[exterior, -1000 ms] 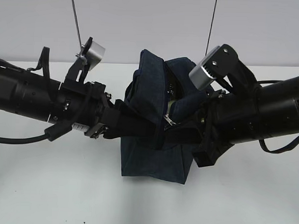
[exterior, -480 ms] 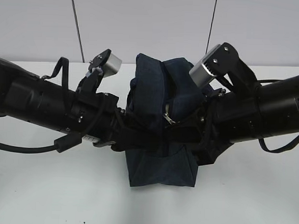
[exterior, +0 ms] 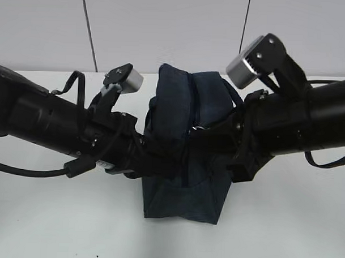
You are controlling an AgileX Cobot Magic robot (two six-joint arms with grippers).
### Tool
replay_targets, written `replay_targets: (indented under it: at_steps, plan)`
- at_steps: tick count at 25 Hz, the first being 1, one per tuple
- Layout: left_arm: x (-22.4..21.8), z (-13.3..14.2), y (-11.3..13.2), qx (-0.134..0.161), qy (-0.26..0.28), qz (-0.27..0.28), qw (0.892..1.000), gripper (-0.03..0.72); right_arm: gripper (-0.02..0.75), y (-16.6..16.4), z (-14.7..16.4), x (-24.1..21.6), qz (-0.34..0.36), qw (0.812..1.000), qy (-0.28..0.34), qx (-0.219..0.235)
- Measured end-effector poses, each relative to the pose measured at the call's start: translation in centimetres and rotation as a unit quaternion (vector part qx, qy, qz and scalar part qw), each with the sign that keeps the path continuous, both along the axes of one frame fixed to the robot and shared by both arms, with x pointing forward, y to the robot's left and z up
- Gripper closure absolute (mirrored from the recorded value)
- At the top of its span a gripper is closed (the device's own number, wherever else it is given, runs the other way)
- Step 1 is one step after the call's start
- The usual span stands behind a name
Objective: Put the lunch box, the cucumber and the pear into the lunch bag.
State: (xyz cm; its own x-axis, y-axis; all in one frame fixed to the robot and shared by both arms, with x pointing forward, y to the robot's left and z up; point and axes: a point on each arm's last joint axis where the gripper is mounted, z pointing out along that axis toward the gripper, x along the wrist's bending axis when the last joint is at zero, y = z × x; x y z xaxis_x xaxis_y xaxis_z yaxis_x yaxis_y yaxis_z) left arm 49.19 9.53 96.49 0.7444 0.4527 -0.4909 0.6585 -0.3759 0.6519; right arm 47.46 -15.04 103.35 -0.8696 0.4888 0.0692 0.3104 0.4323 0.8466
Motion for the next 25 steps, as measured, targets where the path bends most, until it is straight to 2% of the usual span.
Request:
replay_targets:
  at_steps: [5,10,19,25]
  plan:
    - [0.0,-0.2,0.1,0.012,0.004,0.002,1.0,0.7,0.732,-0.2,0.3,0.1,-0.01,1.0,-0.011,-0.002]
    - [0.0,-0.3,0.2,0.022,0.0,-0.001,1.0,0.7,0.732,-0.5,0.8,0.8,-0.05,0.998,-0.03,-0.002]
    - [-0.1,-0.3,0.2,0.02,0.01,0.002,1.0,0.701,0.732,-0.4,2.1,1.9,-0.073,0.996,-0.056,0.002]
    - [-0.1,-0.3,0.2,0.019,0.012,0.001,1.0,0.701,0.732,-0.1,1.6,3.0,-0.077,0.996,-0.048,-0.001]
